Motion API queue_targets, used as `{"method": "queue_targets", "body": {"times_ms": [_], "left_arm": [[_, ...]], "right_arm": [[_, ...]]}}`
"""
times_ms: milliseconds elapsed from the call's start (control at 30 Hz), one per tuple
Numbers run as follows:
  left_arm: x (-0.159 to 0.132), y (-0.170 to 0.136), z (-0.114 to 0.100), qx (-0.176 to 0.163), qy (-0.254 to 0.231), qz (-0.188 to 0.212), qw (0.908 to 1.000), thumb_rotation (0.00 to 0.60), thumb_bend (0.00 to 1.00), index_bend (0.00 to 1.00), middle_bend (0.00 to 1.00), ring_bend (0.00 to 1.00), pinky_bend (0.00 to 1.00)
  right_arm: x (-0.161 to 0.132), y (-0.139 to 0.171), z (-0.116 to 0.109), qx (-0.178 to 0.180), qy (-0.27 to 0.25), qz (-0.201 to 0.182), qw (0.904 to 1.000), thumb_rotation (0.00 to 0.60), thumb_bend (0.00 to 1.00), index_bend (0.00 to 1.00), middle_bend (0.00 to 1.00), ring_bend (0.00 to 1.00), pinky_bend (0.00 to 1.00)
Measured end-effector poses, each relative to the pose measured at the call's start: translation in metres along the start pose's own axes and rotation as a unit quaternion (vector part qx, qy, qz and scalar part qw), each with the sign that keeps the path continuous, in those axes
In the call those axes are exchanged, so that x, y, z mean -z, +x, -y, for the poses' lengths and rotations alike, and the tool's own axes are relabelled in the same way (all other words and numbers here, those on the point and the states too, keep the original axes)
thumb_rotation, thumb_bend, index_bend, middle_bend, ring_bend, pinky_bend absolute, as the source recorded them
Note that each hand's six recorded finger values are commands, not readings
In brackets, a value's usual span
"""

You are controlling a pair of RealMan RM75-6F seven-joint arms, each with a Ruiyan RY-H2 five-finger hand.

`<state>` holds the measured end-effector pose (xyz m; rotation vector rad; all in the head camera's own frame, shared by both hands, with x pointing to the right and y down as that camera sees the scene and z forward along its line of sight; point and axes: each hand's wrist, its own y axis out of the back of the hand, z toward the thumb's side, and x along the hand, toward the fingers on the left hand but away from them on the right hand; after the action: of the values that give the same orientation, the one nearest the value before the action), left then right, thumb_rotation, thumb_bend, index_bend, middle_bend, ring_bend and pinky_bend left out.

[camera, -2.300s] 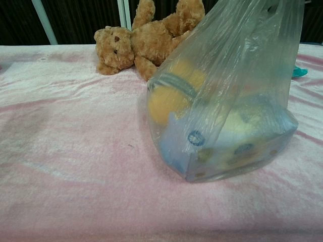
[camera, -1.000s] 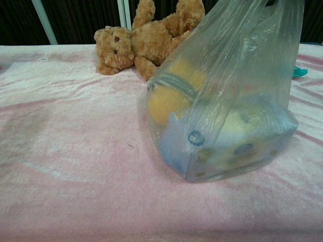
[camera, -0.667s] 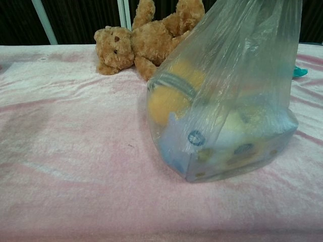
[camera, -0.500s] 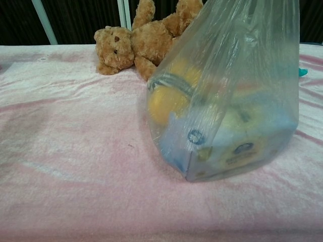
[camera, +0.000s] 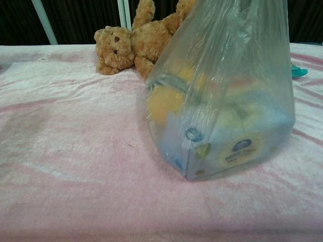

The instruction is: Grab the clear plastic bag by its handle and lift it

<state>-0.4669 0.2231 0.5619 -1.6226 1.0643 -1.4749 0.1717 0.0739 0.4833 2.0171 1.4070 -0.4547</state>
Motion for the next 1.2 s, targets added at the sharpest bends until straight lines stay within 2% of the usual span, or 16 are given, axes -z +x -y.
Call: {"method": "queue_targets", "body": {"times_ms": [167, 267, 367, 433, 500, 600, 700, 933, 1200], "left_arm": [[0.000, 0.000, 0.000, 0.000, 0.000, -0.001, 1.0000, 0.600, 0.00, 0.00, 0.00, 0.00, 0.00], [0.000, 0.000, 0.000, 0.001, -0.001, -0.001, 1.0000, 0.600, 0.00, 0.00, 0.00, 0.00, 0.00], [0.000, 0.000, 0.000, 0.001, 0.000, -0.001, 1.0000, 0.600, 0.00, 0.00, 0.00, 0.00, 0.00], [0.000, 0.000, 0.000, 0.001, 0.000, -0.001, 1.0000, 0.600, 0.00, 0.00, 0.00, 0.00, 0.00], [0.000, 0.000, 0.000, 0.001, -0.001, -0.001, 1.0000, 0.600, 0.00, 0.00, 0.00, 0.00, 0.00], [0.000, 0.000, 0.001, 0.001, -0.001, 0.000, 1.0000, 0.600, 0.00, 0.00, 0.00, 0.00, 0.00], [-0.001, 0.000, 0.001, 0.001, -0.001, 0.001, 1.0000, 0.600, 0.00, 0.00, 0.00, 0.00, 0.00], [-0.001, 0.000, 0.001, 0.001, 0.000, 0.000, 1.0000, 0.600, 0.00, 0.00, 0.00, 0.00, 0.00], [-0.001, 0.000, 0.002, 0.003, 0.000, -0.001, 1.0000, 0.600, 0.00, 0.00, 0.00, 0.00, 0.00]], "right_arm": [[-0.008, 0.003, 0.004, -0.011, -0.045, 0.024, 0.9986, 0.600, 0.12, 0.59, 0.59, 0.53, 0.55], [-0.020, 0.003, 0.008, -0.017, -0.070, 0.024, 0.9971, 0.600, 0.16, 0.65, 0.65, 0.59, 0.64], [-0.036, 0.002, 0.009, -0.016, -0.071, 0.014, 0.9973, 0.600, 0.32, 0.77, 0.78, 0.77, 0.82], [-0.047, 0.001, 0.009, -0.009, -0.059, 0.003, 0.9982, 0.600, 0.49, 0.89, 0.90, 0.89, 0.95], [-0.055, 0.001, 0.007, -0.001, -0.054, -0.005, 0.9985, 0.600, 0.61, 0.96, 0.97, 0.97, 1.00], [-0.064, 0.002, 0.003, 0.016, -0.052, -0.012, 0.9985, 0.600, 0.73, 1.00, 1.00, 1.00, 1.00], [-0.067, 0.003, 0.000, 0.029, -0.050, -0.012, 0.9982, 0.600, 0.76, 1.00, 1.00, 1.00, 1.00], [-0.067, 0.003, 0.005, 0.022, -0.042, 0.001, 0.9989, 0.600, 0.77, 1.00, 1.00, 1.00, 1.00], [-0.088, 0.005, 0.019, 0.007, -0.027, -0.021, 0.9994, 0.600, 0.77, 1.00, 1.00, 1.00, 1.00]]}}
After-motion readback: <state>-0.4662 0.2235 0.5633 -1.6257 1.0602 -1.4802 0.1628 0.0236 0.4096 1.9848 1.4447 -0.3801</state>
